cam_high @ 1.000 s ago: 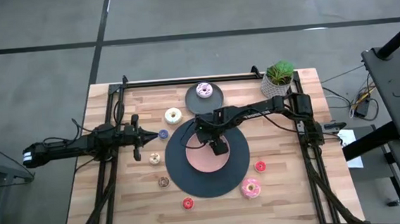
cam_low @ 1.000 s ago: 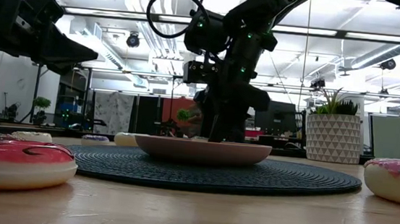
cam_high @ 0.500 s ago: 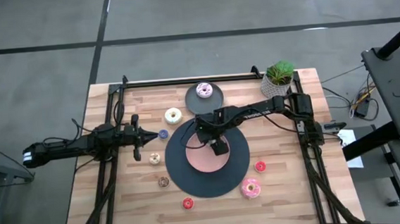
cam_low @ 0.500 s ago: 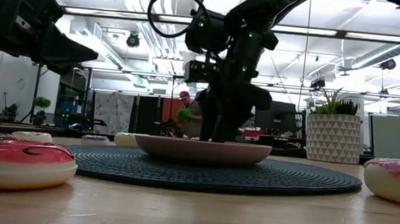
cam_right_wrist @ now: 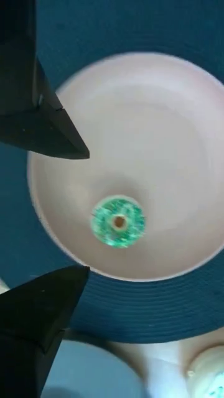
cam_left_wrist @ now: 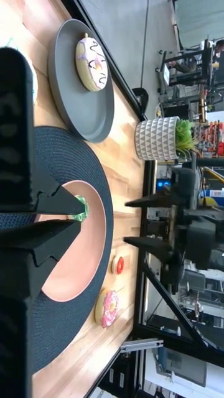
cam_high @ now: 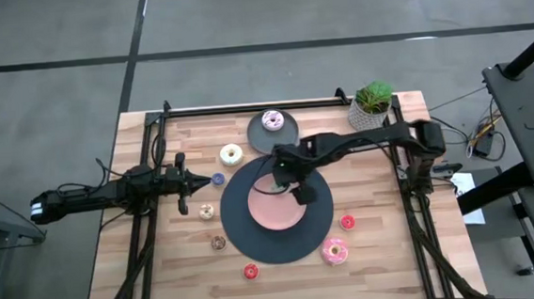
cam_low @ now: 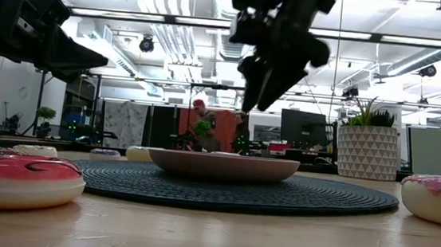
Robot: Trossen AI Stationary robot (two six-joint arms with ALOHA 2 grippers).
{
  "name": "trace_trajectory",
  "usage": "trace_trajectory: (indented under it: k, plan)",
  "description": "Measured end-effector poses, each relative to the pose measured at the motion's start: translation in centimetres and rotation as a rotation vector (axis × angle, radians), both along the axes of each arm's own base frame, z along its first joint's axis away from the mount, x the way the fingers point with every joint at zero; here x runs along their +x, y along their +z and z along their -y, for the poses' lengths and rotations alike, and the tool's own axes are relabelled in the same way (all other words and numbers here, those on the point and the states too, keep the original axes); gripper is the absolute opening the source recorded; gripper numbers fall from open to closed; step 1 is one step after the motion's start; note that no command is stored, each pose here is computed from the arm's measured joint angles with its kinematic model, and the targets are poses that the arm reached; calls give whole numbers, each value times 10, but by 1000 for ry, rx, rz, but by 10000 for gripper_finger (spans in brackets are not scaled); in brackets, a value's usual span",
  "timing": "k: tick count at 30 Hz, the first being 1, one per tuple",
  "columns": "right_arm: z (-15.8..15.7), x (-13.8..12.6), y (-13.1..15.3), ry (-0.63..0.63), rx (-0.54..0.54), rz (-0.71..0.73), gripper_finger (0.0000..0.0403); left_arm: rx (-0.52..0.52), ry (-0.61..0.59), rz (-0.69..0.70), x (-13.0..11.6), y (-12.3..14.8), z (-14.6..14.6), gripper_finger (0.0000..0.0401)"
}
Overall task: Pick & Place donuts
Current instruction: Put the small red donut on the pink plate
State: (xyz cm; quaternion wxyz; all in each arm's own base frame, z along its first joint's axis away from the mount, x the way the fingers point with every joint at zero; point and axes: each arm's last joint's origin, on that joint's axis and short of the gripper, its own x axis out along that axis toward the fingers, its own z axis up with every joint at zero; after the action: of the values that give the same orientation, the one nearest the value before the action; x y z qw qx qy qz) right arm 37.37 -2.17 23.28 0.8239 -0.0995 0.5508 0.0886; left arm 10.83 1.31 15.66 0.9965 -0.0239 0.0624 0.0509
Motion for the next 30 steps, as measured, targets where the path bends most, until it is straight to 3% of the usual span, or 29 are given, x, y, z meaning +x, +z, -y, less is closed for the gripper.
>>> trace_trajectory:
  k: [9,20,30]
  plan:
    - [-19,-36,27,-74,50,-24,285,0,0,-1,0,0,0,0]
    - [-47,-89,22,-200,121,-57,286,0,0,-2,0,0,0,0]
    - [-67,-139,18,-98,124,-37,282,0,0,-2,0,0,0,0]
